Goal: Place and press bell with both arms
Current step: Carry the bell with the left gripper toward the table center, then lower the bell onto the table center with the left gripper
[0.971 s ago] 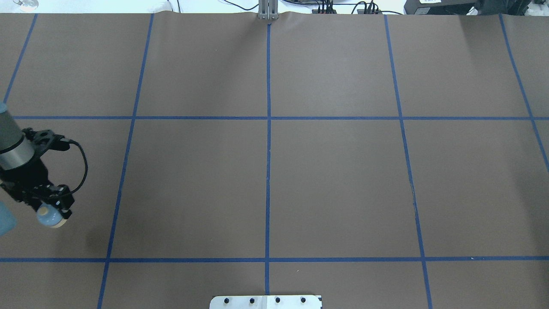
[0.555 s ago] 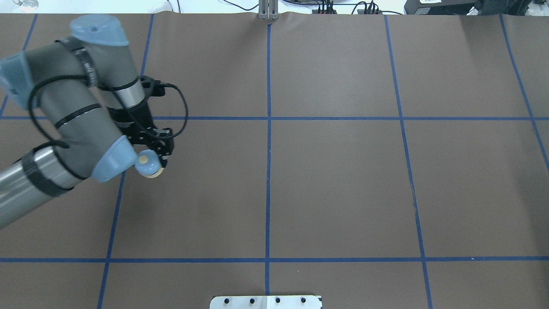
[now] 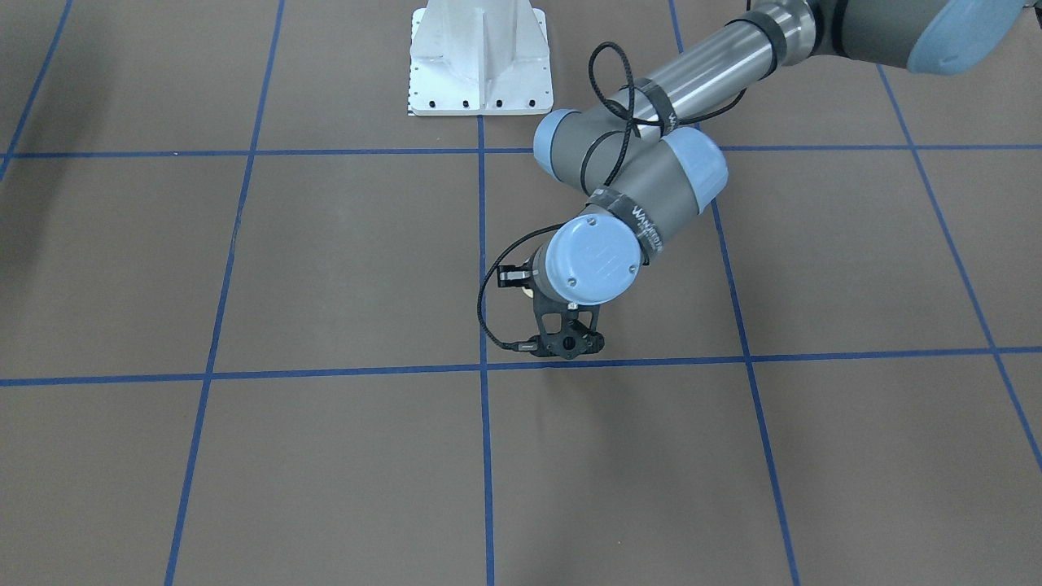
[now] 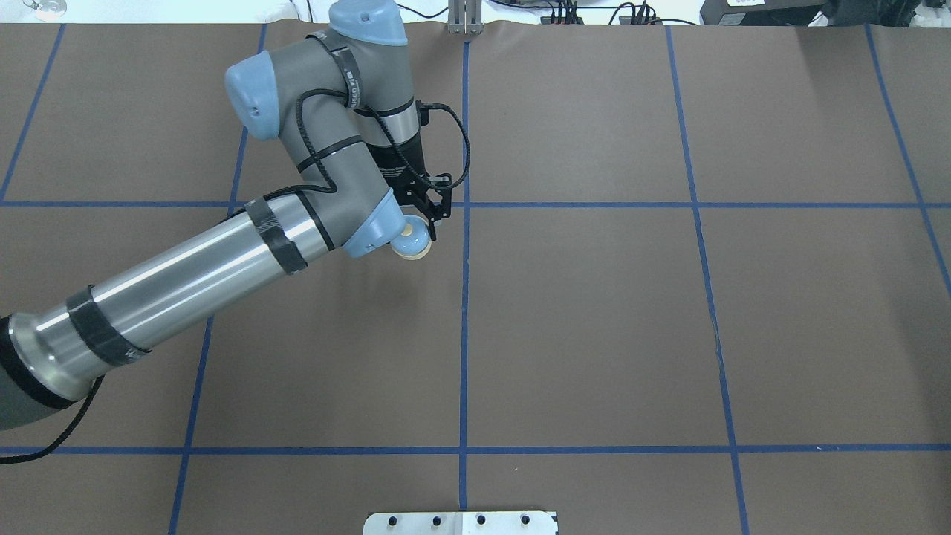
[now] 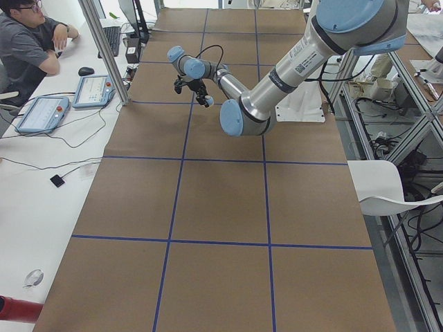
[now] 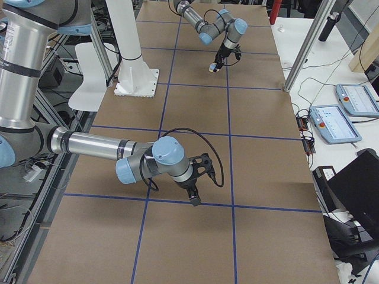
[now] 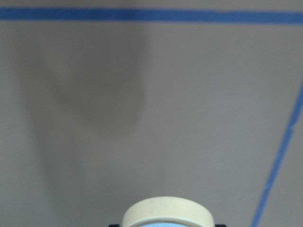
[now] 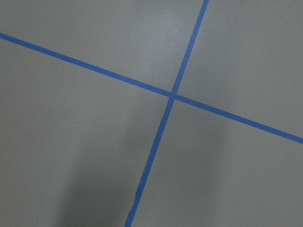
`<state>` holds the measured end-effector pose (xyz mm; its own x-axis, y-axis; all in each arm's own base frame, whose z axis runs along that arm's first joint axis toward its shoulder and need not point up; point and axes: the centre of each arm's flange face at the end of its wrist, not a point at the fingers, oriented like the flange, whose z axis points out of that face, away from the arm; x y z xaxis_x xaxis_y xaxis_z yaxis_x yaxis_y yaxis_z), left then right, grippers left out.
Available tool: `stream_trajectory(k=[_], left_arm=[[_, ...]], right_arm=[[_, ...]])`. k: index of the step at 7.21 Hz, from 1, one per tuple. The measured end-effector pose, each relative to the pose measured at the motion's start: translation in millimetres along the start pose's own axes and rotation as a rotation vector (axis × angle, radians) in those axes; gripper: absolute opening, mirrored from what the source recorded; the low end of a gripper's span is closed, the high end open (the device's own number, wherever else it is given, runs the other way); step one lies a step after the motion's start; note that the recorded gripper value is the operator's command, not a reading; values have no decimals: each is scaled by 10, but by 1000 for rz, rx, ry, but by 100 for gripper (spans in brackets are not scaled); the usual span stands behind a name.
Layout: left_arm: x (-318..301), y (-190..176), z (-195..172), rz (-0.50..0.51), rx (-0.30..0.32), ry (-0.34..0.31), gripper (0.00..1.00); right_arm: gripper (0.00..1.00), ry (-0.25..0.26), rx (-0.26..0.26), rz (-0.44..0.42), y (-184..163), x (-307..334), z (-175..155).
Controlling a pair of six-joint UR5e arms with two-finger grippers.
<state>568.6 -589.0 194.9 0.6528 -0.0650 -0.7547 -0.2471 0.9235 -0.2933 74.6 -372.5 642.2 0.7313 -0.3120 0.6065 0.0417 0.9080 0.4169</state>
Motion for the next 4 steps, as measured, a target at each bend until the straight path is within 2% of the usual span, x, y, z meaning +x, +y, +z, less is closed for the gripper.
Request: stream_trajectory(k=[3,4], left_arm=[[547,-60,298,-23,39,-17,6],[613,-74,451,-29,52,-18,15]], right_arm=[[100,-2,-3,5,14,11,14],[100,-2,-4,5,9,14,17]])
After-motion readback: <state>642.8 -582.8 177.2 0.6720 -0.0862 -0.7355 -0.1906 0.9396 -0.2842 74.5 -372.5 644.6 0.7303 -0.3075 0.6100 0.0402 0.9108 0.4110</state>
